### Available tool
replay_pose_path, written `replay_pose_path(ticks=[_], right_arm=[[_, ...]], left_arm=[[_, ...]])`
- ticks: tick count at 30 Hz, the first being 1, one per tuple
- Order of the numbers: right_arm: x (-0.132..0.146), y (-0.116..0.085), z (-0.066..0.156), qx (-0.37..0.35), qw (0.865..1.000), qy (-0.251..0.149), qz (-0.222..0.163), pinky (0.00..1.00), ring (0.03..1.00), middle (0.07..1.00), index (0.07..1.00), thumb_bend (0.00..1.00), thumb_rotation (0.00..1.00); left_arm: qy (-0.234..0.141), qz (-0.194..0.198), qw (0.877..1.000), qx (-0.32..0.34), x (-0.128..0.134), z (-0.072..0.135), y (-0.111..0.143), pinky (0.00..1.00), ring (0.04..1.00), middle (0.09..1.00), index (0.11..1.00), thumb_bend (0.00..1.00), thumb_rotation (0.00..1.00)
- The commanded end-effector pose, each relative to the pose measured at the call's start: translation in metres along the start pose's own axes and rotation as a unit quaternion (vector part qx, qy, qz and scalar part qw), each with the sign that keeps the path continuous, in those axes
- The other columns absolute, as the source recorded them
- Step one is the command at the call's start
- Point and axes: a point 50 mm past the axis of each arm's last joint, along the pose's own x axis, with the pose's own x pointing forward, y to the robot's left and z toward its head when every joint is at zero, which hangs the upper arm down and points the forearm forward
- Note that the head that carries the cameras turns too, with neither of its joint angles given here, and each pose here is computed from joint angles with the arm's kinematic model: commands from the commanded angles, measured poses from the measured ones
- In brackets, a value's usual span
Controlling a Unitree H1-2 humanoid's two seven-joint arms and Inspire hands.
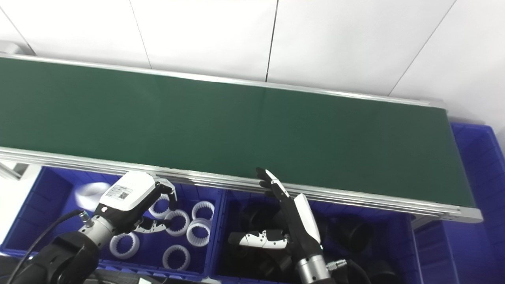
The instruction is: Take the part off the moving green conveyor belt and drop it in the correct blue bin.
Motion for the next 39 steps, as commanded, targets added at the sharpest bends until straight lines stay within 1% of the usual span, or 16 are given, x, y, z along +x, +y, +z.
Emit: replay_pose_path(ticks=[1, 2, 3, 5, 6, 8, 10, 11, 13, 15, 21, 23, 25, 28, 35, 39], right_arm=[[0.004, -0.003, 0.012, 0.005, 1.000, -0.024, -0.012, 0.80, 0.853, 0.884, 0.903, 0.91, 0.33], [0.004, -0.003, 0.012, 0.005, 1.000, -0.024, -0.012, 0.80, 0.852, 0.883, 0.904, 0.91, 0.34], [0.003, -0.003, 0.012, 0.004, 1.000, -0.022, -0.012, 0.79, 0.851, 0.883, 0.904, 0.91, 0.34], [0.003, -0.004, 0.013, 0.005, 1.000, -0.023, -0.011, 0.80, 0.852, 0.885, 0.906, 0.91, 0.33], [0.002, -0.004, 0.013, 0.005, 1.000, -0.024, -0.011, 0.80, 0.851, 0.885, 0.905, 0.91, 0.32], [0.002, -0.004, 0.012, 0.004, 1.000, -0.024, -0.010, 0.79, 0.852, 0.889, 0.906, 0.91, 0.33], [0.002, -0.005, 0.011, -0.002, 1.000, -0.019, -0.008, 0.78, 0.850, 0.889, 0.906, 0.92, 0.34], [0.002, -0.005, 0.011, -0.005, 1.000, -0.017, -0.007, 0.78, 0.849, 0.888, 0.905, 0.92, 0.35], [0.001, -0.005, 0.011, -0.005, 1.000, -0.016, -0.004, 0.77, 0.846, 0.885, 0.904, 0.93, 0.35], [0.002, -0.005, 0.011, -0.005, 1.000, -0.013, -0.001, 0.77, 0.846, 0.885, 0.902, 0.93, 0.35], [-0.001, -0.005, 0.008, -0.006, 1.000, -0.007, 0.007, 0.77, 0.843, 0.888, 0.905, 0.94, 0.34], [-0.001, -0.006, 0.008, -0.008, 1.000, -0.004, 0.010, 0.77, 0.844, 0.889, 0.907, 0.94, 0.34], [-0.002, -0.006, 0.008, -0.009, 1.000, -0.005, 0.012, 0.77, 0.844, 0.889, 0.909, 0.94, 0.34], [-0.003, -0.005, 0.008, -0.011, 1.000, -0.005, 0.014, 0.78, 0.847, 0.890, 0.910, 0.93, 0.32], [-0.005, 0.004, 0.008, -0.012, 1.000, 0.000, 0.004, 0.78, 0.847, 0.895, 0.915, 0.93, 0.33], [-0.006, 0.007, 0.008, -0.011, 1.000, 0.001, 0.002, 0.78, 0.855, 0.901, 0.922, 0.92, 0.31]], left_arm=[[0.002, 0.035, 0.999, 0.007, -0.001, 0.000, 0.008, 0.99, 0.867, 0.858, 0.800, 0.72, 0.28], [0.000, 0.047, 0.999, -0.001, -0.002, -0.001, 0.007, 1.00, 0.867, 0.877, 0.858, 0.75, 0.28], [-0.007, 0.075, 0.996, -0.040, -0.003, -0.002, 0.005, 1.00, 0.866, 0.886, 0.887, 0.77, 0.28], [-0.018, 0.130, 0.981, -0.140, -0.006, -0.007, 0.003, 0.96, 0.874, 0.924, 0.954, 0.80, 0.30], [-0.024, 0.150, 0.973, -0.176, -0.007, -0.010, 0.002, 0.92, 0.886, 0.941, 0.967, 0.81, 0.32], [-0.040, 0.168, 0.961, -0.216, -0.008, -0.014, 0.001, 0.82, 0.890, 0.944, 0.959, 0.83, 0.37], [-0.065, 0.172, 0.944, -0.275, -0.010, -0.014, 0.002, 0.78, 0.877, 0.927, 0.926, 0.85, 0.40], [-0.082, 0.172, 0.930, -0.313, -0.010, -0.014, 0.003, 0.75, 0.858, 0.914, 0.905, 0.86, 0.39], [-0.110, 0.172, 0.905, -0.374, -0.010, -0.010, 0.004, 0.73, 0.835, 0.881, 0.866, 0.89, 0.35], [-0.132, 0.167, 0.888, -0.408, -0.008, -0.006, 0.003, 0.74, 0.816, 0.853, 0.845, 0.91, 0.34], [-0.165, 0.139, 0.855, -0.471, -0.001, 0.002, -0.003, 0.81, 0.845, 0.853, 0.835, 0.95, 0.29], [-0.173, 0.140, 0.841, -0.494, 0.002, 0.002, -0.005, 0.80, 0.839, 0.849, 0.832, 0.95, 0.28], [-0.176, 0.139, 0.832, -0.508, 0.003, 0.001, -0.006, 0.80, 0.835, 0.846, 0.831, 0.95, 0.28], [-0.177, 0.132, 0.827, -0.517, 0.002, -0.002, -0.007, 0.78, 0.827, 0.846, 0.833, 0.95, 0.26], [-0.184, 0.109, 0.852, -0.477, -0.001, -0.009, -0.008, 0.79, 0.819, 0.839, 0.815, 0.96, 0.25], [-0.188, 0.112, 0.853, -0.474, -0.001, -0.011, -0.008, 0.78, 0.813, 0.837, 0.811, 0.95, 0.22]])
